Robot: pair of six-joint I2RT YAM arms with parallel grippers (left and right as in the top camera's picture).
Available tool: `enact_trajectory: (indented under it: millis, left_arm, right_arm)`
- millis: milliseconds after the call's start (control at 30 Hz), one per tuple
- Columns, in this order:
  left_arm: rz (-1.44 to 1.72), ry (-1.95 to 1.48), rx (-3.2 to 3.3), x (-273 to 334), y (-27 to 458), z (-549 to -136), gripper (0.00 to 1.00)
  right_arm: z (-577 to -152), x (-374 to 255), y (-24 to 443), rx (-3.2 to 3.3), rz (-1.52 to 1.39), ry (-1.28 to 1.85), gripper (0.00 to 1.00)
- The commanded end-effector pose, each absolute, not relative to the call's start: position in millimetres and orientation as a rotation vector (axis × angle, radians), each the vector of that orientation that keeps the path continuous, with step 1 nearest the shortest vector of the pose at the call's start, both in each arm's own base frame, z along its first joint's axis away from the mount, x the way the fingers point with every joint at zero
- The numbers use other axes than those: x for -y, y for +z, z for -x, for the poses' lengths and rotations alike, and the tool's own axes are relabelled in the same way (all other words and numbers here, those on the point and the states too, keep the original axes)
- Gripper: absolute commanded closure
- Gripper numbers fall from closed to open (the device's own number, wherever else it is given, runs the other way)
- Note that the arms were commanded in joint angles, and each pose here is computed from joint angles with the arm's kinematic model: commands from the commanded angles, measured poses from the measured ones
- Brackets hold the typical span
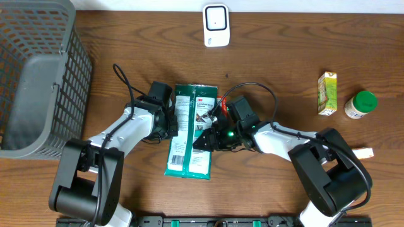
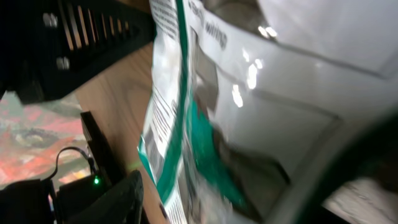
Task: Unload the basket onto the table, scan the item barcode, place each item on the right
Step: 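Release the left gripper and lift the package with the right gripper, then hold the 3M package barcode under the white scanner with the right gripper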
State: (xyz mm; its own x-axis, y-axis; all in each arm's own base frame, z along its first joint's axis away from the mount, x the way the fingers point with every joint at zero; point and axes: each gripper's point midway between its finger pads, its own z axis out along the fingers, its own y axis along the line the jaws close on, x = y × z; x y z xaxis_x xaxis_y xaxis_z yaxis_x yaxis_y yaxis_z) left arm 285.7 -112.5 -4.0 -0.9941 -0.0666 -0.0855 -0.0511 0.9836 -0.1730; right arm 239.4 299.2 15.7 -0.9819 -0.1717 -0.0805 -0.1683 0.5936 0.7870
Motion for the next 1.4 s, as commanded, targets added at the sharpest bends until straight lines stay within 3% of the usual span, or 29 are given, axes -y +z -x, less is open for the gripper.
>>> enact_trajectory:
  millis: [0, 200, 267, 367, 633, 800, 1067, 1167, 1367]
  left_arm:
    - [0.110, -0.435, -3.147, 130.3, -18.1, -260.7, 0.84]
    - [0.096, -0.566, -3.154, 143.4, -13.6, -256.3, 0.85]
    - [0.088, -0.560, -3.153, 142.7, -13.9, -256.6, 0.85]
    - [0.088, -0.560, -3.152, 142.8, -13.6, -256.8, 0.85]
    - [0.105, -0.522, -3.000, 130.5, 22.6, -281.0, 0.85]
    - [0.135, -0.457, -2.770, 108.3, 82.1, -303.1, 0.85]
    - [0.261, -0.390, -2.612, 68.7, 151.6, -304.7, 0.85]
    - [0.322, -0.367, -2.581, 52.6, 164.4, -308.6, 0.79]
    - [0.549, -0.337, -2.536, 17.3, 165.4, -314.6, 0.81]
  right_arm:
    - [-232.1, -300.0, -0.2, 2.857, -0.237, -1.282, 0.45]
    - [-233.7, -311.0, 5.9, 2.865, -0.303, -1.340, 0.52]
    - [-233.7, -311.0, 6.0, 2.866, -0.312, -1.341, 0.64]
    - [-231.6, -312.0, 7.3, 2.850, -0.327, -1.353, 0.99]
    - [-233.7, -310.3, 46.6, 2.912, -0.550, -1.424, 0.99]
    - [-246.4, -299.4, 103.5, 3.094, -0.827, -1.470, 0.99]
    - [-247.5, -278.9, 175.1, 3.149, -0.940, -1.651, 0.99]
    - [-250.1, -268.7, 187.7, 3.194, -1.023, -1.608, 0.99]
    - [-267.6, -250.5, 220.6, 3.339, -1.142, -1.265, 0.99]
